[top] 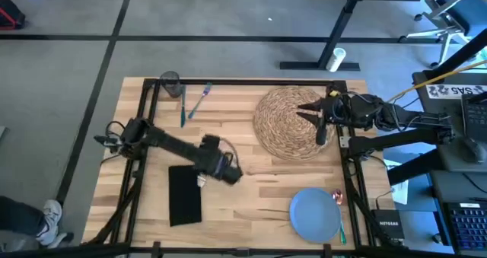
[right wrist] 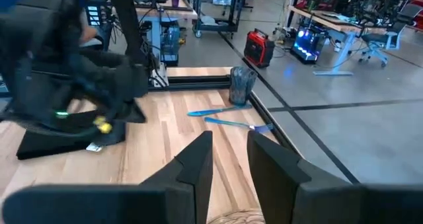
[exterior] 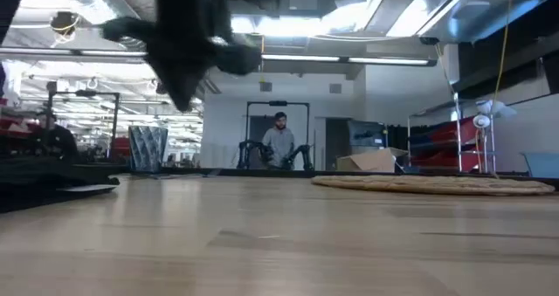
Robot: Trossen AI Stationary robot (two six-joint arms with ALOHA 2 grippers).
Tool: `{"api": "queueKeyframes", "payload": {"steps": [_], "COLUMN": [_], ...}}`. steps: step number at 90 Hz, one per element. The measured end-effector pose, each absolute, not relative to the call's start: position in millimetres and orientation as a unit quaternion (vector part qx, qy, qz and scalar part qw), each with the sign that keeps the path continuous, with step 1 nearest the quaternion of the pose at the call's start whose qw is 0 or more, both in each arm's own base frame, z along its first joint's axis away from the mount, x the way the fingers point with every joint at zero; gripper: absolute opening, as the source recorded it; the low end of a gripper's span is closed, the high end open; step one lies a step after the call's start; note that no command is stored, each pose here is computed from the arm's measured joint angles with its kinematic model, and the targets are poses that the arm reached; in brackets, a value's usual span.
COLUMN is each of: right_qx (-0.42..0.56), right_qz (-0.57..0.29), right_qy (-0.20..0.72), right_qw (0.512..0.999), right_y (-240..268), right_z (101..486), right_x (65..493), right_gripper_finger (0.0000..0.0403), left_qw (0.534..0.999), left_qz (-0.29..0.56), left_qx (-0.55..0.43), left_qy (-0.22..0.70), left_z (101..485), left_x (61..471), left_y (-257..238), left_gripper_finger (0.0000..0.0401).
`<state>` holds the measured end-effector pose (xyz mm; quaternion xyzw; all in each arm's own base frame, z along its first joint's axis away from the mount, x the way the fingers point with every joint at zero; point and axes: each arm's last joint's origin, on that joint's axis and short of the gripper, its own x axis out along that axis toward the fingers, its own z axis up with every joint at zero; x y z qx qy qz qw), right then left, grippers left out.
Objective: Set table place
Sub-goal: Move the blue knife to the center of the table
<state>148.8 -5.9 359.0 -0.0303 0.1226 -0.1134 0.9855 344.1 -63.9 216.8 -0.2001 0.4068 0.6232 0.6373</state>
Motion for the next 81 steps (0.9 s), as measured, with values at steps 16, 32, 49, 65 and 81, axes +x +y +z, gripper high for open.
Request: {"api": "queueKeyframes", "payload": {"steps": [16,32,49,65,81], "right_qx": [-0.018,-0.014,-0.014,-0.016,-0.016], "right_qz": [-0.108,-0.104,-0.104,-0.104,-0.103], "right_qy": [0.121,0.121,0.12,0.121,0.123], "right_qw": [0.987,0.987,0.987,0.987,0.987], "right_y": [-5.5,-5.3,-5.3,-5.3,-5.2], "right_z": [359.0,359.1,359.2,359.1,358.7], "right_x": [148.9,148.8,148.8,148.8,148.7], "right_gripper_finger": [0.0083,0.0083,0.0083,0.0083,0.0083], "left_qw": [0.667,0.746,0.818,0.847,0.865], "left_qz": [0.6,0.514,0.391,0.337,0.328], "left_qx": [-0.193,-0.191,-0.185,-0.165,-0.139], "left_qy": [0.398,0.377,0.379,0.378,0.354], "left_z": [216.7,224.1,231.2,238.5,266.4], "left_x": [362.4,389.2,413.5,419.5,408.3], "left_y": [-27.4,-10.4,-4.0,-1.1,-5.1], "left_gripper_finger": [0.0,0.0,0.0,0.0,0.0]}}
